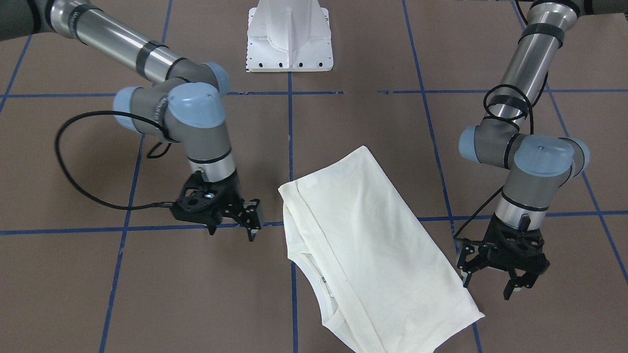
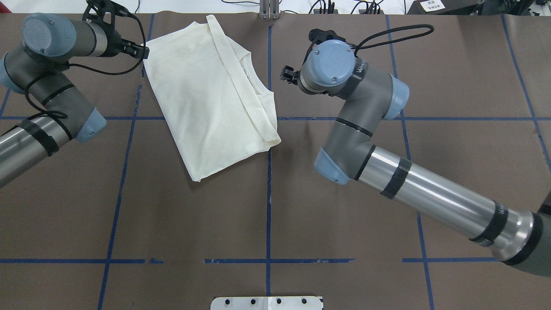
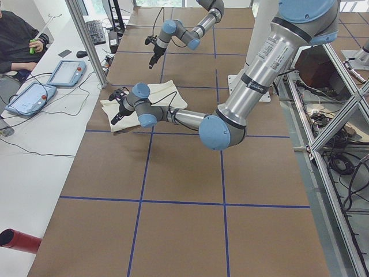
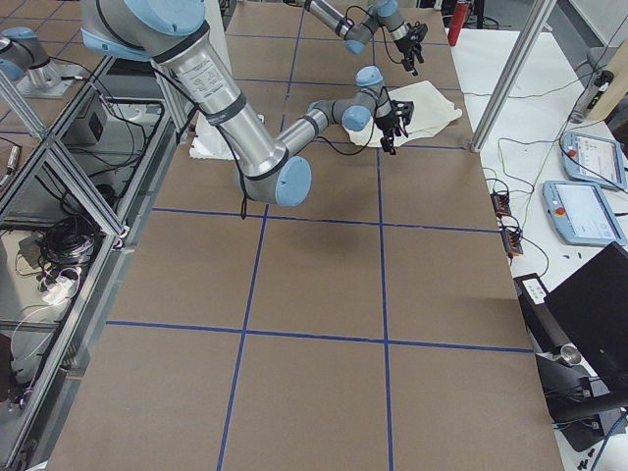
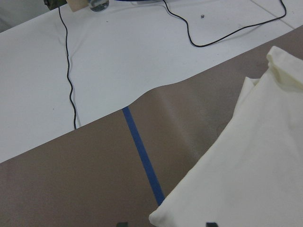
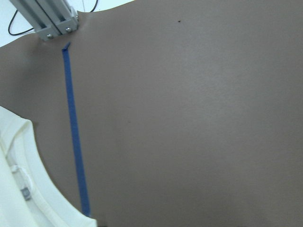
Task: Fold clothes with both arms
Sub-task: 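Drag the folded shirt with the left gripper away from the robot, rotating it, then push the shirt's collar side with the right gripper while the left withdraws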
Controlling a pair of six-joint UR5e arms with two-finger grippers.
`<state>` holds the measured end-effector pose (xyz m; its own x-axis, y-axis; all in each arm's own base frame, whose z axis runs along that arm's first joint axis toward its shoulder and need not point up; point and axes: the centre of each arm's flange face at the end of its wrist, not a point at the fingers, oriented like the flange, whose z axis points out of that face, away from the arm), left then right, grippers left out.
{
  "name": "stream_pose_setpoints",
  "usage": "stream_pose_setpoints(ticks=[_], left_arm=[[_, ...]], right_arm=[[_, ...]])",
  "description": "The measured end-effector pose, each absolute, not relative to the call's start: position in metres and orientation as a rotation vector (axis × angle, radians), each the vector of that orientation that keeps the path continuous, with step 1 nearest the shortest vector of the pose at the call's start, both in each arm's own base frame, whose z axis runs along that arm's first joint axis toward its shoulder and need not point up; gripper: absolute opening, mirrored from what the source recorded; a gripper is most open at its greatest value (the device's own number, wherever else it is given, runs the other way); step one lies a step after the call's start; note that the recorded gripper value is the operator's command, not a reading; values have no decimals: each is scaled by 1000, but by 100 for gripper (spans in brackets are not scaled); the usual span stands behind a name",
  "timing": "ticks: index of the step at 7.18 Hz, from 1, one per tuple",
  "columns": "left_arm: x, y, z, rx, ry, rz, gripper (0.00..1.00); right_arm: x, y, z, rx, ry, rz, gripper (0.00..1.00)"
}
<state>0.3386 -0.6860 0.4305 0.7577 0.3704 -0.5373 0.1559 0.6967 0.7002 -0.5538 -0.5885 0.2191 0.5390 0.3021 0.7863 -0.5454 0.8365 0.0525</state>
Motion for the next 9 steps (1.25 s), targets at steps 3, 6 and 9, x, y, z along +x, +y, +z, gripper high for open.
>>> stream_pose_setpoints(ticks=[3, 6, 9], left_arm=[[343, -675, 430, 802, 743, 129, 100], [351, -670, 432, 792, 751, 129, 100], [352, -668, 436, 785, 750, 130, 100]], right_arm=[[-625, -600, 182, 265, -819, 571, 59], [-648, -592, 194, 298, -763, 521, 54], [-660, -581, 204, 316, -740, 508, 54]])
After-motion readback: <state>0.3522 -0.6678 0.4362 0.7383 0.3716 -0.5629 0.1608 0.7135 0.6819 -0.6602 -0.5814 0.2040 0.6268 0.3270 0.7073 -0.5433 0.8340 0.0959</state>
